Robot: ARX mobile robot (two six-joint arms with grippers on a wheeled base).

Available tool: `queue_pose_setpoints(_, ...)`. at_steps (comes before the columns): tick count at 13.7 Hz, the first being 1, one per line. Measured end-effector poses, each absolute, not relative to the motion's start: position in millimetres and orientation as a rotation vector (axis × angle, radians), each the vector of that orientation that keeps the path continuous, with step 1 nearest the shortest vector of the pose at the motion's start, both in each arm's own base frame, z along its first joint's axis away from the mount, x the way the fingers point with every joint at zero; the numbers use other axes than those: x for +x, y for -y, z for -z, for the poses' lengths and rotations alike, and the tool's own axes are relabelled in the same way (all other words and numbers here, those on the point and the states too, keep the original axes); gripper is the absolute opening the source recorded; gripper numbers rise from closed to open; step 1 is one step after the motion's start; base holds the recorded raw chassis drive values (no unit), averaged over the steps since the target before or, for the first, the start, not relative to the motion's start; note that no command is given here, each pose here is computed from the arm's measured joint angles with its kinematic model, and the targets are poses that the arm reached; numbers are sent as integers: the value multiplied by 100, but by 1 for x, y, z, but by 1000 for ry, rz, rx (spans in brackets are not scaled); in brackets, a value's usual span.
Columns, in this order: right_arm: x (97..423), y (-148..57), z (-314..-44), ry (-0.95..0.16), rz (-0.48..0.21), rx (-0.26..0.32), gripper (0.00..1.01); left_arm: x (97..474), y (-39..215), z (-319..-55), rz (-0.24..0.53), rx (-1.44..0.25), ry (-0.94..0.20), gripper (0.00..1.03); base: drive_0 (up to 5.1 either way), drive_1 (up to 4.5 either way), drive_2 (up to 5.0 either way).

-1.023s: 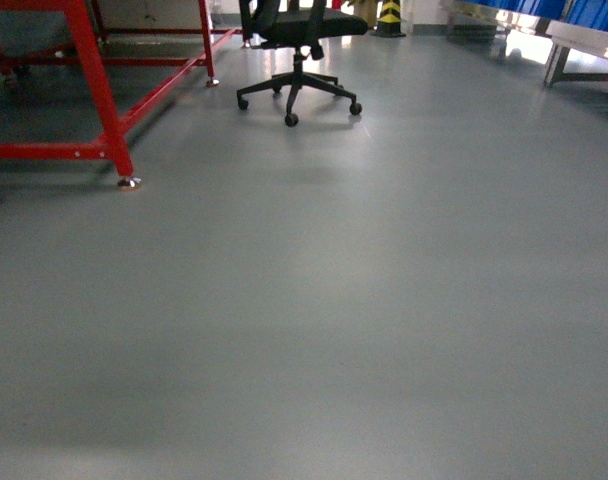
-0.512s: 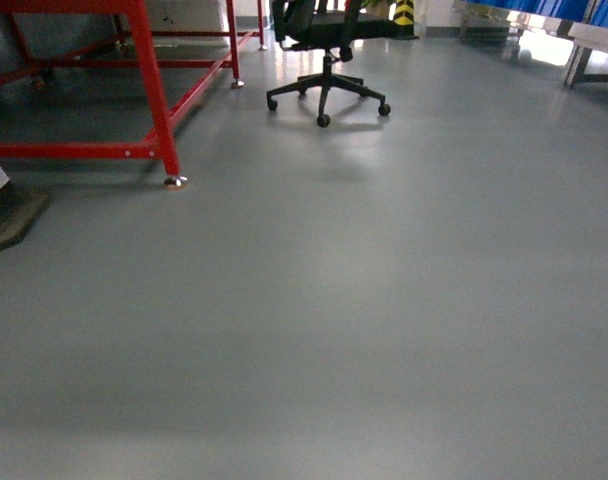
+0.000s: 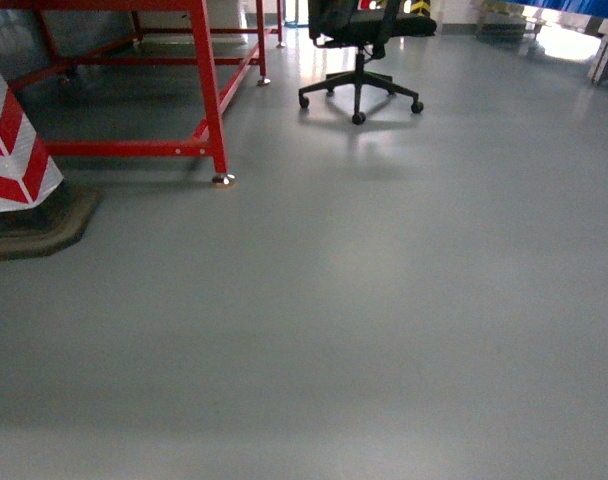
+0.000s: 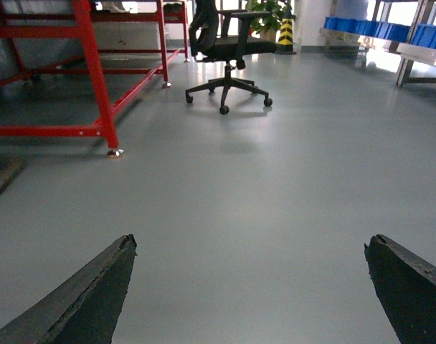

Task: Pick capacitor and pack into box

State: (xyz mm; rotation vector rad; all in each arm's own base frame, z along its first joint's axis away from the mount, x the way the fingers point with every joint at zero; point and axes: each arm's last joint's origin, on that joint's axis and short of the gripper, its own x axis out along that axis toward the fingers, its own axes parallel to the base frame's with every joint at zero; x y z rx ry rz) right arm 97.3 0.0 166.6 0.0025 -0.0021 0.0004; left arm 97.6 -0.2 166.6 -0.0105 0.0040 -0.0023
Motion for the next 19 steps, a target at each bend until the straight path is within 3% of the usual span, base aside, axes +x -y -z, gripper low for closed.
queue_pose_setpoints(19,97,0,-167,1,0,2,98,98,0,-167,2,-10,-3,44,-507,238,238)
